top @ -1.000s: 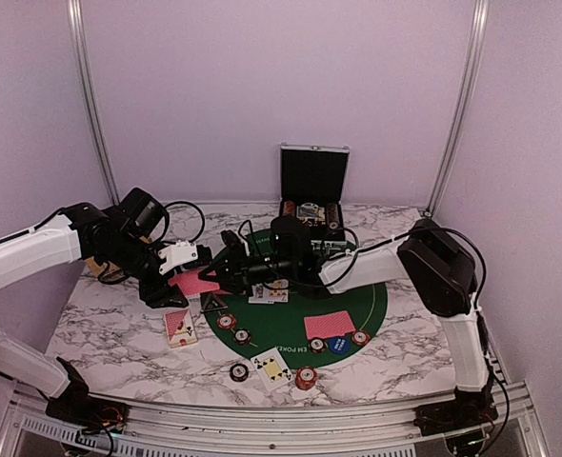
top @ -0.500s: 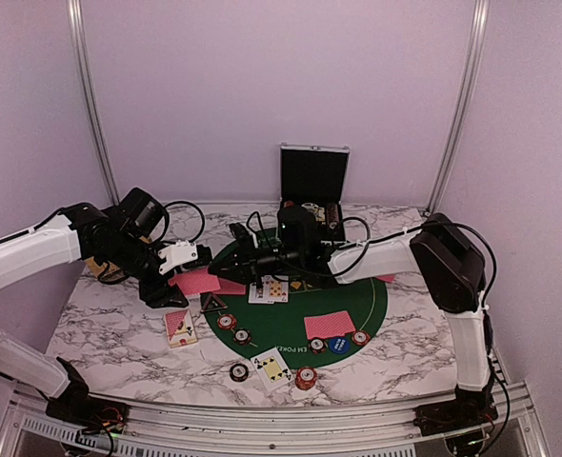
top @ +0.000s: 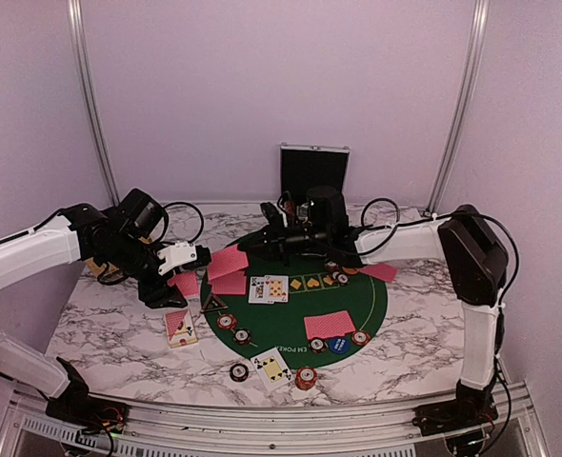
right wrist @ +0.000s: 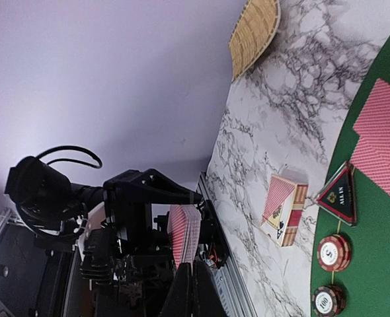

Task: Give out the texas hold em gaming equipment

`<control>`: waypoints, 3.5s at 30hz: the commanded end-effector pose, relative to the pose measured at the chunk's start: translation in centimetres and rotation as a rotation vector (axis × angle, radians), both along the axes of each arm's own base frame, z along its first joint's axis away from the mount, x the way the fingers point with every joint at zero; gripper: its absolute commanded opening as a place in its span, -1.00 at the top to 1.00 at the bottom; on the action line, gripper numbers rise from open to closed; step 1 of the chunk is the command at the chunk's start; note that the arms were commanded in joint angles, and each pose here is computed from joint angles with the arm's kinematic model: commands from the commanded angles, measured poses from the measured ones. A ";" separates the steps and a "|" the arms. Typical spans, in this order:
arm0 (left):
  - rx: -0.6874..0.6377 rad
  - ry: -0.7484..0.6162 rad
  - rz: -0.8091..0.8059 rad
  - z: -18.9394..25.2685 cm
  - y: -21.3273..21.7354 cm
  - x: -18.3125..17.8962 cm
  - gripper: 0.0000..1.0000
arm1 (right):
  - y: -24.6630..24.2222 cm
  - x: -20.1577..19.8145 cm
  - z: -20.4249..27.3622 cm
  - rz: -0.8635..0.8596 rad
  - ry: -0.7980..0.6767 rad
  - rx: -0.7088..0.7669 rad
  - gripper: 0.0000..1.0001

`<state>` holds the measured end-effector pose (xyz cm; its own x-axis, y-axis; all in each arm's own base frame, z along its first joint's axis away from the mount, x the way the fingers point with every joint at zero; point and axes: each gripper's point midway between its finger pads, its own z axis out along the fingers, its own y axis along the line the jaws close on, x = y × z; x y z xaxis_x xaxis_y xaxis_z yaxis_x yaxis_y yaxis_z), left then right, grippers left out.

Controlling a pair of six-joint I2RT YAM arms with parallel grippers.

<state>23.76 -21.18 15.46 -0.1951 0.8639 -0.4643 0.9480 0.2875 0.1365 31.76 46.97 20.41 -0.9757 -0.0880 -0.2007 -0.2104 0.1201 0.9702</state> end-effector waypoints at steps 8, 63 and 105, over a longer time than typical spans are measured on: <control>-0.008 -0.026 0.004 0.5 0.3 -0.1 1.00 | -8.5 9.1 -0.9 -0.183 -0.398 -0.523 1.00; -0.027 -0.019 0.002 0.9 0.4 -0.5 1.00 | -7.0 4.2 -6.2 -0.113 -1.064 -0.946 -0.20; -0.045 -0.015 0.009 1.2 0.1 -0.3 1.00 | -0.6 -0.4 -1.1 -0.115 -0.276 -0.234 -0.95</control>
